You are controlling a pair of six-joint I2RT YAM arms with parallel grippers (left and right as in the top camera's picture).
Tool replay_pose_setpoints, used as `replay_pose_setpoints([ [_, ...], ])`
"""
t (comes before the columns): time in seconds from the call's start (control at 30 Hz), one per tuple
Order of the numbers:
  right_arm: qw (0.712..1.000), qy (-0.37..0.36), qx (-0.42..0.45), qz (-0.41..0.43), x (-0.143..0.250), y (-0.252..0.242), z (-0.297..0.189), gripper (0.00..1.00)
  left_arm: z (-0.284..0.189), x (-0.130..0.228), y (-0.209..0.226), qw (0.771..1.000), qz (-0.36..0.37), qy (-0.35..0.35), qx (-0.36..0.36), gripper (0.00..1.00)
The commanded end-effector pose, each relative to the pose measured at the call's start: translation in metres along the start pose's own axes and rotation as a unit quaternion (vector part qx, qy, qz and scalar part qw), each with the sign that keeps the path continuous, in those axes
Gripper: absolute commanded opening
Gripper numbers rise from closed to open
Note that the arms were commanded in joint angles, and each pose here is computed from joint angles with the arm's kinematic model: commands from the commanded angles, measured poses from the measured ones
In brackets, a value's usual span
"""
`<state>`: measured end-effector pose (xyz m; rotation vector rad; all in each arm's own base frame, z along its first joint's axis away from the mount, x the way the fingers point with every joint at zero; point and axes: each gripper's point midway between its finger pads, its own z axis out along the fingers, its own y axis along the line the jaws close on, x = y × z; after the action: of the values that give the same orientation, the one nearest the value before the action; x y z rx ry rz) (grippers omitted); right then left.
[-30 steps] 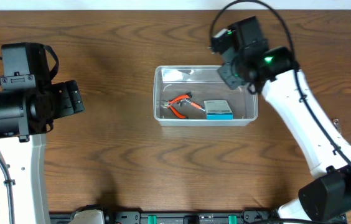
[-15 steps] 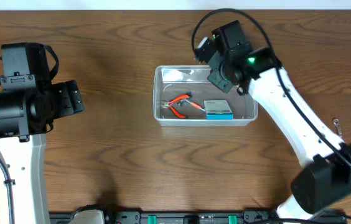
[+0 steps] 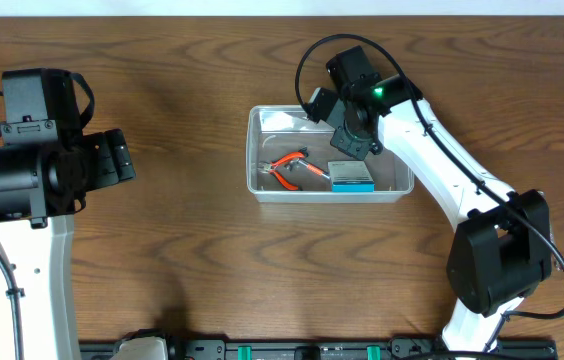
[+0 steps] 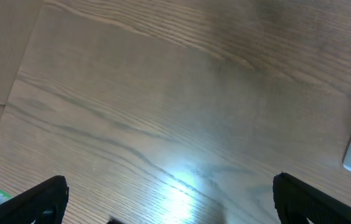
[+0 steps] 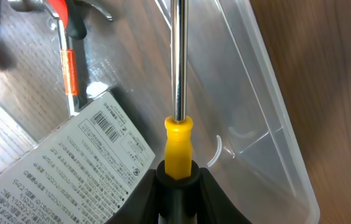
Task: Pack container
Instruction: 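Lower the screwdriver into the container and open the right gripper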
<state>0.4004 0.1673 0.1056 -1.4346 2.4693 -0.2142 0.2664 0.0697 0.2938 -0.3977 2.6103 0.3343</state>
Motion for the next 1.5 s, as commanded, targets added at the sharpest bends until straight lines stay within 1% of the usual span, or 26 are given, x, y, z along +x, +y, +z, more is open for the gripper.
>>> replay_pose_setpoints([
  [0.0, 1.0, 0.009, -0.013, -0.022, -0.001, 0.006, 0.012, 0.02, -0.001, -0.001, 0.003, 1.0, -0.007, -0.001, -0.005, 0.98],
  [0.2, 0.999, 0.023, -0.025, -0.032, 0.003, 0.011, 0.022, 0.01, -0.001, -0.001, 0.003, 1.0, -0.007, -0.001, -0.005, 0.98],
  [0.4, 0.998, 0.019, -0.04, -0.033, 0.001, 0.016, 0.027, 0.02, -0.001, -0.001, 0.003, 1.0, -0.007, -0.001, -0.005, 0.98],
  [0.5, 0.998, 0.02, -0.04, -0.033, 0.001, 0.016, 0.027, 0.04, -0.001, -0.001, 0.003, 1.0, -0.007, -0.001, -0.005, 0.98],
  [0.73, 0.998, 0.02, -0.04, -0.033, 0.001, 0.016, 0.027, 0.14, -0.001, -0.001, 0.003, 1.0, -0.007, -0.001, -0.005, 0.98],
  [0.8, 0.998, 0.02, -0.04, -0.033, 0.001, 0.016, 0.027, 0.2, -0.001, -0.001, 0.003, 1.0, -0.007, -0.001, -0.005, 0.98],
  [0.83, 0.998, 0.019, -0.04, -0.033, 0.001, 0.016, 0.027, 0.25, -0.001, -0.001, 0.003, 1.0, -0.007, -0.001, -0.005, 0.98],
  [0.9, 0.998, 0.019, -0.04, -0.033, 0.001, 0.016, 0.027, 0.38, -0.001, -0.001, 0.003, 1.0, -0.007, -0.001, -0.005, 0.98],
  [0.93, 0.998, 0.019, -0.04, -0.033, 0.001, 0.016, 0.027, 0.43, -0.001, -0.001, 0.003, 1.0, -0.007, -0.001, -0.005, 0.98],
  [1.0, 0.998, 0.019, -0.04, -0.033, 0.001, 0.016, 0.027, 0.6, -0.001, -0.001, 0.003, 1.0, -0.007, -0.001, -0.005, 0.98],
  [1.07, 0.999, 0.019, -0.039, -0.033, 0.001, 0.016, 0.027, 0.67, -0.001, -0.001, 0.003, 1.0, -0.007, -0.001, -0.005, 0.98],
  [1.1, 0.999, 0.018, -0.038, -0.033, 0.0, 0.016, 0.027, 0.74, -0.001, -0.001, 0.003, 1.0, -0.007, -0.001, -0.005, 0.98],
  [1.27, 0.999, 0.006, -0.03, -0.015, -0.007, 0.01, 0.018, 0.96, -0.001, -0.001, 0.003, 1.0, -0.007, -0.001, -0.005, 0.98],
  [1.3, 1.0, 0.0, -0.025, -0.005, -0.01, 0.007, 0.012, 0.99, -0.001, -0.001, 0.003, 1.0, -0.007, -0.001, -0.005, 0.98],
  [1.4, 0.999, -0.023, -0.006, 0.031, -0.02, -0.005, -0.013, 0.99, -0.001, -0.001, 0.003, 1.0, -0.007, -0.001, -0.005, 0.98],
  [1.47, 0.996, -0.044, 0.016, 0.072, -0.026, -0.018, -0.039, 0.99, -0.001, -0.001, 0.003, 1.0, -0.007, -0.001, -0.005, 0.98],
])
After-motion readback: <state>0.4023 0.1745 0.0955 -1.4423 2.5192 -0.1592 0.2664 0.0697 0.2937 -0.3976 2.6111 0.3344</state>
